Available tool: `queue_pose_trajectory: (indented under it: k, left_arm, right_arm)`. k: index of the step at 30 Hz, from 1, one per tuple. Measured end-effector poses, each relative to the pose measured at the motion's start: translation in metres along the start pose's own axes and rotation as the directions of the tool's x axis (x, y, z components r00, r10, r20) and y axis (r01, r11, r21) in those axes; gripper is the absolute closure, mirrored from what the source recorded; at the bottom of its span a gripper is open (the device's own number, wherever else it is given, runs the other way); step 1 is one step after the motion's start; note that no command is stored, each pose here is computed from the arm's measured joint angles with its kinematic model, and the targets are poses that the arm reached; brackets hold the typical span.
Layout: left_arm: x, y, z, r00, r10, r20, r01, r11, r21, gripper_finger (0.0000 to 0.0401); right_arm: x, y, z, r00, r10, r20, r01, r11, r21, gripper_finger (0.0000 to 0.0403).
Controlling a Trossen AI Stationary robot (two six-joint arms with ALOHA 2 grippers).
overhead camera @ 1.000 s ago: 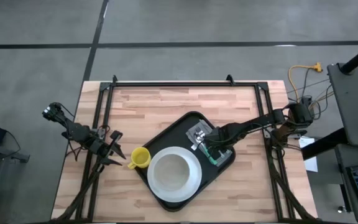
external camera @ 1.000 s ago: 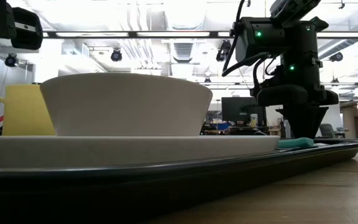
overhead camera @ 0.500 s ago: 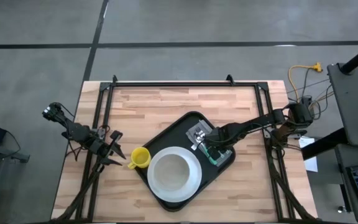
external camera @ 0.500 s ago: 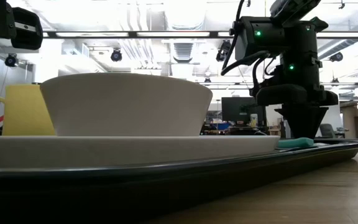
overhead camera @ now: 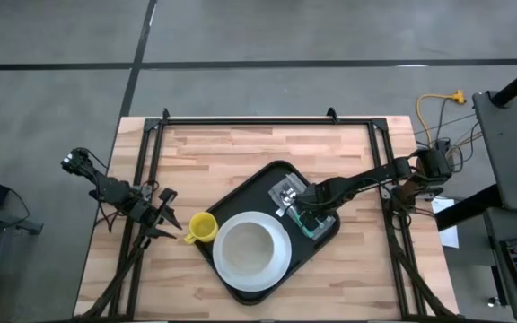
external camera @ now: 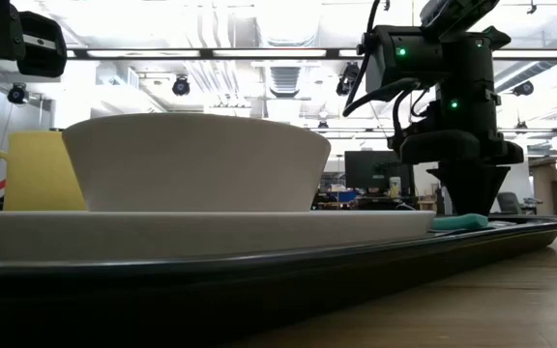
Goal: Set up tray
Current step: Put the blue knife to the right of the blue fork on the gray napkin on the black tray, then return to Home Position
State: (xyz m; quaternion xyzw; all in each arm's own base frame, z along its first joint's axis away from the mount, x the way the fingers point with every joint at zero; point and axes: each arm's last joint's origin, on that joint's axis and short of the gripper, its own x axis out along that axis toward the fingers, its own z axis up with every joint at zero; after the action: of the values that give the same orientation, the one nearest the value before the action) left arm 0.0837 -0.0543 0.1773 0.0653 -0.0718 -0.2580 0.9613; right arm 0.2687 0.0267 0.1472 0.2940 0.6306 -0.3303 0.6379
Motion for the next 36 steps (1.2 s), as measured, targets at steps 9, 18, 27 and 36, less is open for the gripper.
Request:
queue_pose_trajectory:
  k: [9, 18, 27, 36]
  left_arm:
    - [0.0, 0.0, 0.0, 1.0, 0.0, 0.0, 0.0, 1.0, 0.0, 0.0285]
    - [0.0, 0.0, 0.0, 1.0, 0.0, -0.001, 0.0, 1.0, 0.0, 0.0285]
    - [0.0, 0.0, 0.0, 1.0, 0.0, 0.0, 0.0, 1.0, 0.0, 0.0285]
    - [0.0, 0.0, 0.0, 1.0, -0.001, 0.0, 0.001, 1.0, 0.0, 0.0285]
  right_arm:
    - [0.0, 0.0, 0.0, 1.0, -0.002, 0.003, 0.002, 1.0, 0.021, 0.0306]
    - [0.0, 0.0, 0.0, 1.0, -0.003, 0.002, 0.003, 1.0, 0.027, 0.0271]
    - [-0.008, -0.003, 0.0, 1.0, 0.019, 0.017, -0.019, 0.999, 0.026, 0.0249]
    - [-0.031, -0.011, 0.002, 0.992, 0.077, 0.096, -0.073, 0.997, -0.04, 0.0254]
